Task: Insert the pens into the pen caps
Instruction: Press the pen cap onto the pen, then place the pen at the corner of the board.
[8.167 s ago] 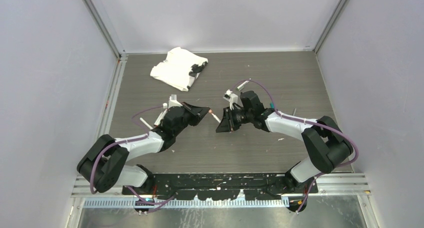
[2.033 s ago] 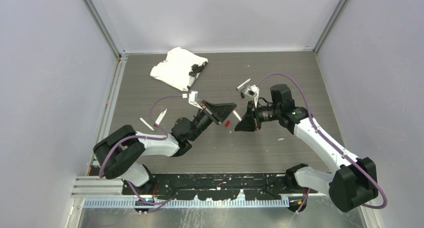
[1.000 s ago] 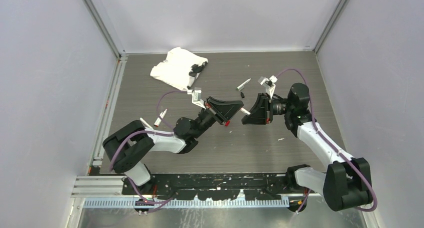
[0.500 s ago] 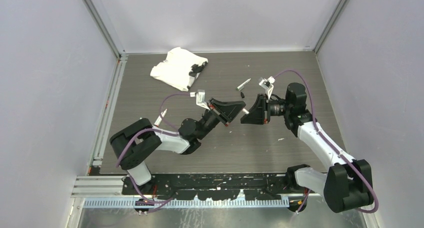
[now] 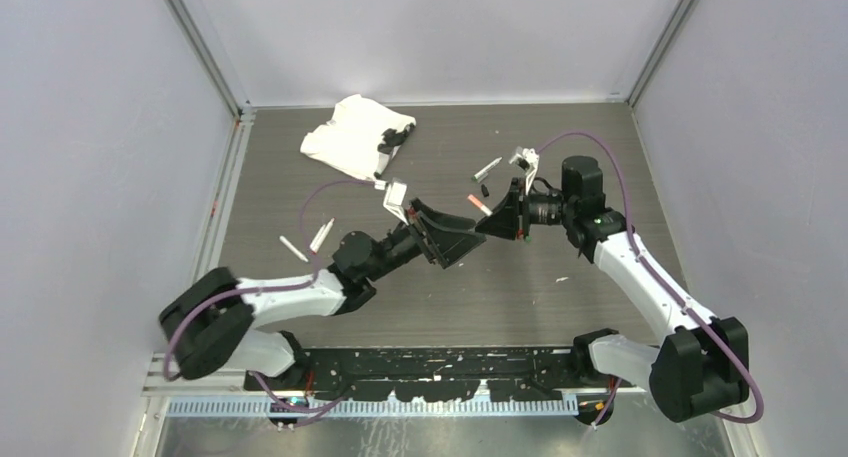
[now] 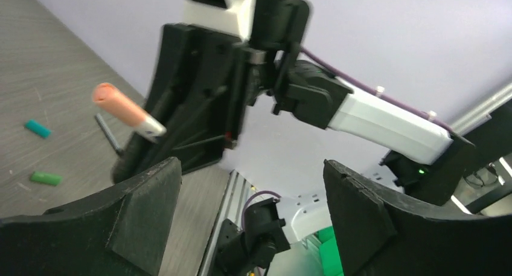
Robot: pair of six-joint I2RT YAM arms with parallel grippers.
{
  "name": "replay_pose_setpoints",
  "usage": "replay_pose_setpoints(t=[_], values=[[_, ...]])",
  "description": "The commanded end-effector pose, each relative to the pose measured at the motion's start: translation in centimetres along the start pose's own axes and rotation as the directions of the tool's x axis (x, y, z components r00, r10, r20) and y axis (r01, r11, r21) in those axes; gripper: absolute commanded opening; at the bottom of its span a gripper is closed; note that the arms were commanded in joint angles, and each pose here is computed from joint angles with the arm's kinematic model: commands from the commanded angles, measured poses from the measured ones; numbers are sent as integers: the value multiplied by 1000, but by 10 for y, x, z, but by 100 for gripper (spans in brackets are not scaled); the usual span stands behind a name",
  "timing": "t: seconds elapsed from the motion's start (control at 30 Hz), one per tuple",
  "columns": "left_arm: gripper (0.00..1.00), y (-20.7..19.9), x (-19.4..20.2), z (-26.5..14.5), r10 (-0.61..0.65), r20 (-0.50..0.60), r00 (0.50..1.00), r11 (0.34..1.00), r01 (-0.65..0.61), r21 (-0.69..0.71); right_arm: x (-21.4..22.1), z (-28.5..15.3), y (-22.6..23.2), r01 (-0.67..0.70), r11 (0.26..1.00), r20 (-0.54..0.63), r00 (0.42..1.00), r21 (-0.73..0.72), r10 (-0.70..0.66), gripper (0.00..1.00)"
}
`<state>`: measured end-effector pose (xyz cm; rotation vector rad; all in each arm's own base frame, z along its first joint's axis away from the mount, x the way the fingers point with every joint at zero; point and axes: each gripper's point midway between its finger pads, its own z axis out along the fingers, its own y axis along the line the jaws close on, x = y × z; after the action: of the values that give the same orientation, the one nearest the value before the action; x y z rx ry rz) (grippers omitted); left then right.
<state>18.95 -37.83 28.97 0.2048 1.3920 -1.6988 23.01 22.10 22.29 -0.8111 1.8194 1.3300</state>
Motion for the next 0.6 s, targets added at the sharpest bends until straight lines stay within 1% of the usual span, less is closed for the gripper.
replay_pose_setpoints(t=[0.0,0.07,0.13,0.2,0.23,0.27,0.33,0.43,0.47,0.5,0.53,0.57], values=[[90,-17,-11,-24,142,-115,983,989,-147,-34,-20,-11,-22,157,979,6,987,133,-159,1],[94,-15,-19,-43,230,-148,962,965,-245,-94,-26,-20,-29,160,971,24,986,178,-167,1],[99,-13,-27,-64,317,-200,927,925,-349,-152,-31,-32,-43,161,951,27,984,263,-174,1],[100,-17,-35,-83,391,-248,886,881,-438,-176,-33,-47,-64,173,906,0,982,386,-188,1],[100,-20,-40,-90,428,-263,864,861,-479,-172,-35,-56,-80,170,867,-10,982,468,-188,3],[100,-23,-44,-96,458,-278,844,841,-513,-172,-37,-66,-97,159,816,-18,984,555,-179,4],[100,-25,-53,-107,508,-318,801,794,-578,-188,-38,-92,-132,122,680,-26,988,723,-149,5],[100,-14,-57,-116,519,-445,730,725,-652,-223,-35,-141,-182,60,437,-23,996,897,-90,6],[100,-8,-57,-118,495,-479,725,714,-654,-252,-33,-148,-192,48,398,-22,997,916,-70,6],[100,-2,-53,-119,467,-512,721,712,-650,-265,-29,-160,-205,36,342,-21,999,939,-46,7],[100,0,-47,-120,444,-541,715,720,-644,-260,-25,-162,-215,31,319,-24,999,947,-23,8],[99,3,-42,-122,422,-566,708,725,-638,-258,-23,-179,-228,15,260,-15,1000,965,-3,8]])
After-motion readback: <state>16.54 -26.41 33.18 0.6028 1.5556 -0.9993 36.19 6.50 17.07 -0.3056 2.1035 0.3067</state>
